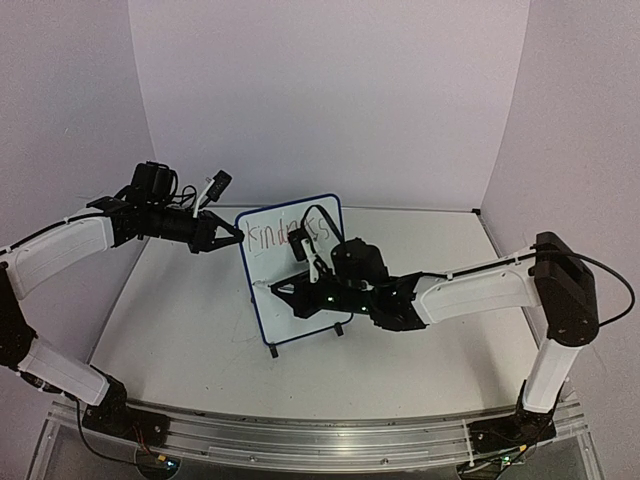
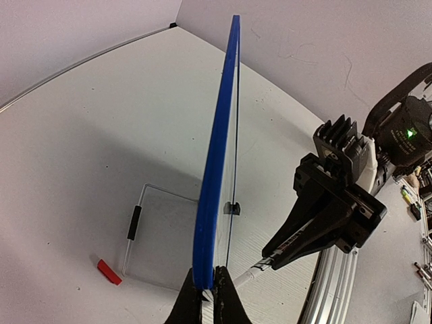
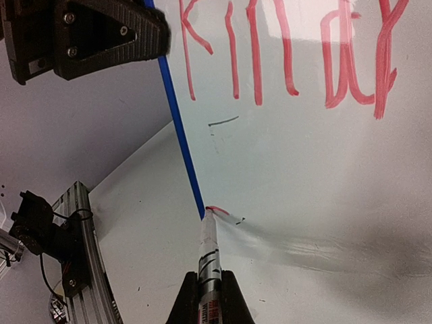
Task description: Write a sentence on the whiteboard
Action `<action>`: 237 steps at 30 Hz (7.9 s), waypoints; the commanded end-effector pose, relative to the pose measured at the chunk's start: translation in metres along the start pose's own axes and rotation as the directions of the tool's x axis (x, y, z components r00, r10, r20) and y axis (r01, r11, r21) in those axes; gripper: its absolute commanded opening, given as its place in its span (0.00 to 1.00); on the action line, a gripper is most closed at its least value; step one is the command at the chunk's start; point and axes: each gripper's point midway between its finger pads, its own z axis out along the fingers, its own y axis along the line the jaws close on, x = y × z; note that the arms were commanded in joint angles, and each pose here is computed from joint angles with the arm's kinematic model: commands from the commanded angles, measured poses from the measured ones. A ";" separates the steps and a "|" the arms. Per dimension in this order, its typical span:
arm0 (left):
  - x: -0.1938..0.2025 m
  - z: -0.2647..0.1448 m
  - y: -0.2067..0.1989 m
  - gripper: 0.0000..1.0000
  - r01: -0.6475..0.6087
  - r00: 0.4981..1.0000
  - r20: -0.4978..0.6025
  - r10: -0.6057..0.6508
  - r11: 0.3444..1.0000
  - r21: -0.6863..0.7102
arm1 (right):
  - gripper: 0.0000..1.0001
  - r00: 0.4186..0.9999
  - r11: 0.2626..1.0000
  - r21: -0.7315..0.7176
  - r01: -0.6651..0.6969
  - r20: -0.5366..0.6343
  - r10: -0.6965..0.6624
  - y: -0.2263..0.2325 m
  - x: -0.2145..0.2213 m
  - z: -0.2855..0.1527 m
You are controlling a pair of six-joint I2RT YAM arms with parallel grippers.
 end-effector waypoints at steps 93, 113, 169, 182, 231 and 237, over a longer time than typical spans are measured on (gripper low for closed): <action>0.030 0.015 0.003 0.00 0.014 0.993 -0.115 -0.016 1.000 -0.023 | 0.00 0.998 0.992 0.120 0.048 0.028 -0.052 -0.019 -0.032 -0.020; 0.030 0.015 0.003 0.00 0.014 0.993 -0.117 -0.017 1.000 -0.024 | 0.00 0.998 0.991 0.134 -0.013 -0.059 0.022 -0.033 0.013 -0.028; 0.030 0.015 0.003 0.00 0.015 0.993 -0.118 -0.017 1.000 -0.024 | 0.00 0.998 0.995 0.104 0.001 0.062 -0.007 -0.019 -0.028 -0.032; 0.031 0.016 0.003 0.00 0.016 0.993 -0.120 -0.019 1.000 -0.023 | 0.00 0.995 0.990 0.138 -0.015 0.097 0.001 -0.026 -0.031 -0.039; 0.028 0.012 0.001 0.00 0.005 0.994 -0.110 -0.008 1.000 -0.030 | 0.00 1.000 0.999 -0.040 -0.013 0.016 0.013 -0.001 -0.019 -0.082; 0.028 0.012 0.002 0.00 0.005 0.994 -0.111 -0.009 0.999 -0.033 | 0.00 1.000 0.996 -0.081 -0.027 -0.014 0.026 -0.019 -0.017 -0.089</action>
